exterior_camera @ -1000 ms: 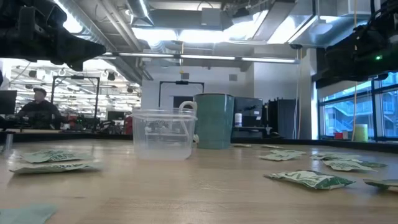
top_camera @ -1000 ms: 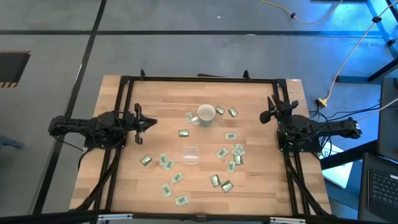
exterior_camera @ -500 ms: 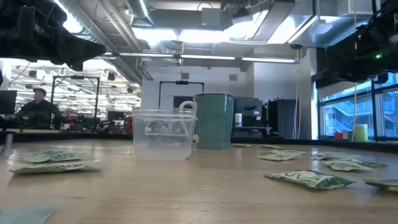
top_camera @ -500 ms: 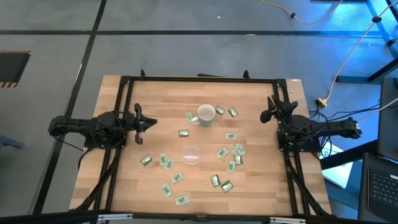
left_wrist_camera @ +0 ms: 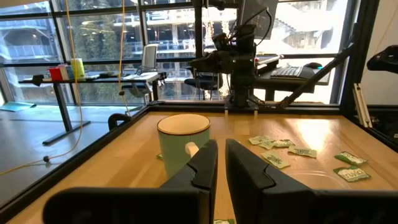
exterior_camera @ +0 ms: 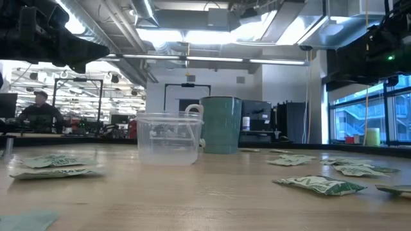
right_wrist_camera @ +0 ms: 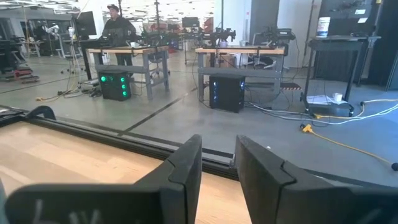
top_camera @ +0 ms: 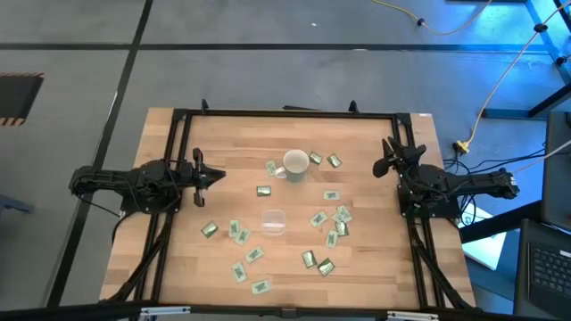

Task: Pick and place Stevia / Truvia into bins
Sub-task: Put the green stevia packet into the transparent bin

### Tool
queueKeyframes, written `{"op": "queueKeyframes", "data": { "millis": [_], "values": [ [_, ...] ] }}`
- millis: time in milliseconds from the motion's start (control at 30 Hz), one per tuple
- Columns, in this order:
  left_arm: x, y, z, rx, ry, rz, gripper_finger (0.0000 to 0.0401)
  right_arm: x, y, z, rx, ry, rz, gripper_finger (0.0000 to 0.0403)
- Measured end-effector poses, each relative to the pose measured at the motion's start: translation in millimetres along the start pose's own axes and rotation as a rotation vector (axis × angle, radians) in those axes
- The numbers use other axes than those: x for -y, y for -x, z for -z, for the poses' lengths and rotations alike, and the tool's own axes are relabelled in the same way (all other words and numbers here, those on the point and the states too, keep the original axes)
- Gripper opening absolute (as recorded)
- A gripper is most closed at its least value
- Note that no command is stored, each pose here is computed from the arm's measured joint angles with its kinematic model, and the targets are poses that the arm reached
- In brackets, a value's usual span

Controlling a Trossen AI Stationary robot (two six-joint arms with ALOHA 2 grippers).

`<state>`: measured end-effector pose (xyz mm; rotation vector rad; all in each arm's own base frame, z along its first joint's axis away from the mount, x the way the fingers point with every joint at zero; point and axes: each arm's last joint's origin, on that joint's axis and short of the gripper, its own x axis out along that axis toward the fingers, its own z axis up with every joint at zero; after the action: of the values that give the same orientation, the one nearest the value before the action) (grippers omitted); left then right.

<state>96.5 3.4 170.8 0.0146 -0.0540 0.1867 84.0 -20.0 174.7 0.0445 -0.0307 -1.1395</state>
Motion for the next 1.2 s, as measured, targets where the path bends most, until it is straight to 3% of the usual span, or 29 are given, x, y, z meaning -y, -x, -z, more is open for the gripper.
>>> {"op": "queueKeyframes", "data": {
  "millis": [500,600,1000,1200],
  "values": [
    [0.0,0.0,0.0,0.000,0.000,0.000,0.0027,-0.1,0.0,0.0,0.000,-0.003,-0.005,0.0102],
    [0.0,0.0,-0.1,0.000,0.000,0.000,0.0027,-1.8,0.0,0.1,-0.003,-0.001,-0.061,0.0102],
    [0.0,0.0,0.1,0.000,0.000,0.000,0.0027,-15.2,4.2,-2.5,-0.005,-0.032,-0.548,0.0102],
    [0.0,0.0,-0.1,0.000,0.000,0.000,0.0027,-23.4,11.8,-2.9,-0.043,-0.091,-0.937,0.0102]
  ]
}}
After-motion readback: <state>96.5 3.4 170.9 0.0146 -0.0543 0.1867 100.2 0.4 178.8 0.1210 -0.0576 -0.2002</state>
